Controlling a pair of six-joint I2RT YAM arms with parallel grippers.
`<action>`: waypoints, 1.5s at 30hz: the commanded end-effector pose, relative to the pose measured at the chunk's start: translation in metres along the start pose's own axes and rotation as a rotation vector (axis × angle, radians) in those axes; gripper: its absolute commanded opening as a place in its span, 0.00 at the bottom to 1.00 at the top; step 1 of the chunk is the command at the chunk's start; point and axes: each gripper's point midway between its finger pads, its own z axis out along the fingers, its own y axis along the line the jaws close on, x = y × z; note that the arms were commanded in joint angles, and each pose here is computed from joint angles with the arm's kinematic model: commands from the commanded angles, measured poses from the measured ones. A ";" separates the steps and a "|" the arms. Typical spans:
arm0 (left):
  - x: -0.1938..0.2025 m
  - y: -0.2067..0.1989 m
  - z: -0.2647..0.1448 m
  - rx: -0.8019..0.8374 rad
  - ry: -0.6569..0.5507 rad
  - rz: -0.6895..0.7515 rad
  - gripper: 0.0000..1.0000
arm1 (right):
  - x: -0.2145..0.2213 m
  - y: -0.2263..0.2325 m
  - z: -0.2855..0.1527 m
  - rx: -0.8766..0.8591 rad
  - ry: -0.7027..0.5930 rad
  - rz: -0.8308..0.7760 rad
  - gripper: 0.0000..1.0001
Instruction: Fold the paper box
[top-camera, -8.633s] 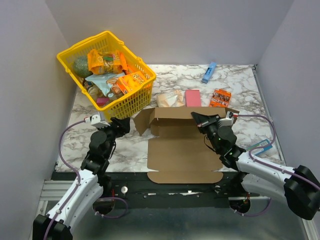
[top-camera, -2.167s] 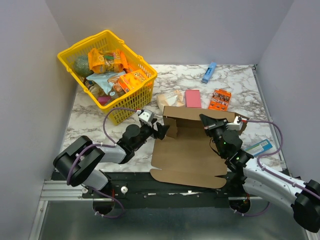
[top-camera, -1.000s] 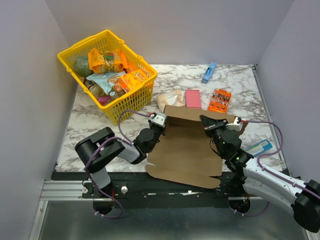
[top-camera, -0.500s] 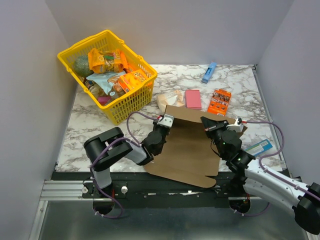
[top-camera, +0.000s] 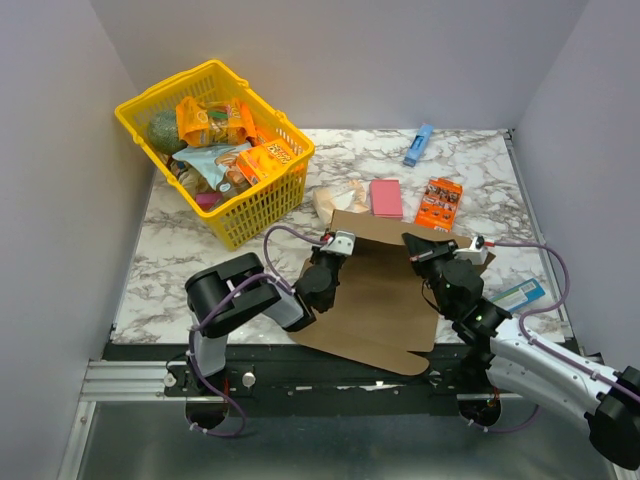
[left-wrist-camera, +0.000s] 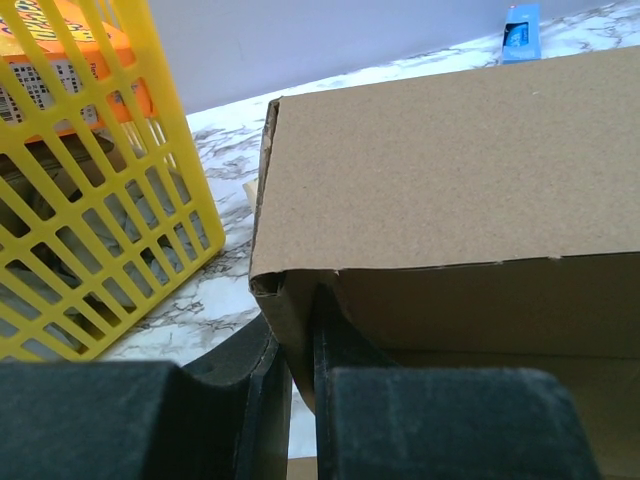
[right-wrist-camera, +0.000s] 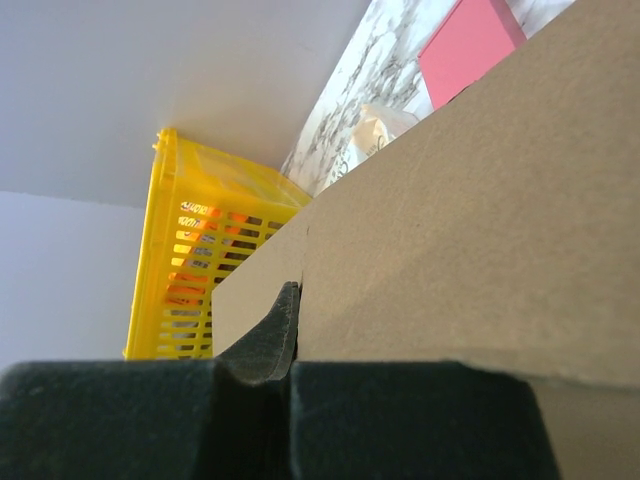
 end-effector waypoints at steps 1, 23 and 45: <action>0.006 0.045 -0.007 -0.184 0.025 0.006 0.16 | 0.006 -0.047 -0.005 0.148 0.022 -0.173 0.00; -0.002 0.017 -0.057 0.296 0.080 -0.226 0.92 | 0.012 -0.032 -0.005 0.112 0.070 -0.176 0.21; 0.002 0.006 0.007 0.186 0.078 -0.238 0.82 | -0.011 -0.016 -0.070 0.106 0.235 -0.325 0.94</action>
